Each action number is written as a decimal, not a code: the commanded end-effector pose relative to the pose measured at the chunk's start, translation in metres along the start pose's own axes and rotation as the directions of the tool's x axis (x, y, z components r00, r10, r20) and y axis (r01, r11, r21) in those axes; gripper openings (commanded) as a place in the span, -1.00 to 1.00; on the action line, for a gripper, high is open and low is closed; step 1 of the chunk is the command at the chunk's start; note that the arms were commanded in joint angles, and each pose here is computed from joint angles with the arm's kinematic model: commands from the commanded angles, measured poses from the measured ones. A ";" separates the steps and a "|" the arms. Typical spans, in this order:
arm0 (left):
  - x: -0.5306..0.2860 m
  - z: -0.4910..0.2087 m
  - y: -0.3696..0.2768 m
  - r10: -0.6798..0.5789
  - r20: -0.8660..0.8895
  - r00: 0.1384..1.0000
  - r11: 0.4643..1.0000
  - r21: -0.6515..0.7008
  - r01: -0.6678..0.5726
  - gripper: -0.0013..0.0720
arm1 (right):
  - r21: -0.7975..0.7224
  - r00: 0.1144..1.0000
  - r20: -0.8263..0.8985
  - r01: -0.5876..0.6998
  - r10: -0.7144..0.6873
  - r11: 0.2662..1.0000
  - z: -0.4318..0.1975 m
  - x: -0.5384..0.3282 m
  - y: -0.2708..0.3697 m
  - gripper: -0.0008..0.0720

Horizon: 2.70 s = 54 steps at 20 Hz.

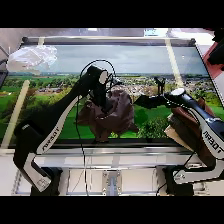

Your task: Fold the shirts.

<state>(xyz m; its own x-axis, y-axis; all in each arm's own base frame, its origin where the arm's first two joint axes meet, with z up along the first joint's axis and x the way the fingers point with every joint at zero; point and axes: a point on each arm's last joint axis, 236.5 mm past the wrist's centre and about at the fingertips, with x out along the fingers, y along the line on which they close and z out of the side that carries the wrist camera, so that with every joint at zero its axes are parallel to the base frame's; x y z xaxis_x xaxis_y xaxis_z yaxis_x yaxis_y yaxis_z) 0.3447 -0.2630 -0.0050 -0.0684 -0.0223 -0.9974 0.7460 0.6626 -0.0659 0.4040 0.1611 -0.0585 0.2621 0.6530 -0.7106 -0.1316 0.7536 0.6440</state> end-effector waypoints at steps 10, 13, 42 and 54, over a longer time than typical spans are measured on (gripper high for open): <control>-0.009 -0.002 0.016 0.032 0.019 0.999 0.999 -0.041 -0.031 0.82 | -0.083 0.994 -0.090 0.061 -0.068 0.995 -0.025 0.035 -0.012 0.20; -0.009 0.001 0.016 0.036 0.030 0.999 0.999 -0.041 -0.034 0.82 | -0.065 0.993 -0.110 0.028 -0.035 0.997 -0.031 0.042 -0.003 0.20; 0.084 -0.109 0.086 -0.566 0.244 0.788 0.681 -0.400 0.613 0.80 | -0.076 0.996 -0.039 -0.087 0.084 0.993 0.028 0.001 0.029 -0.90; 0.085 -0.084 0.080 -0.562 0.316 0.764 0.693 -0.324 0.644 -0.92 | -0.070 0.995 -0.032 -0.097 0.095 0.993 0.030 -0.001 0.031 -0.90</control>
<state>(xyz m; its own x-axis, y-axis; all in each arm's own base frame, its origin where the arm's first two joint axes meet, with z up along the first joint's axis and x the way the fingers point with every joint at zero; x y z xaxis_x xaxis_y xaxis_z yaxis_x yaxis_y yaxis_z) 0.3439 -0.1432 -0.0935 -0.2566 -0.6188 -0.7424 0.2312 0.7066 -0.6688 0.4272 0.1827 -0.0308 0.2122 0.7244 -0.6559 -0.2232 0.6894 0.6892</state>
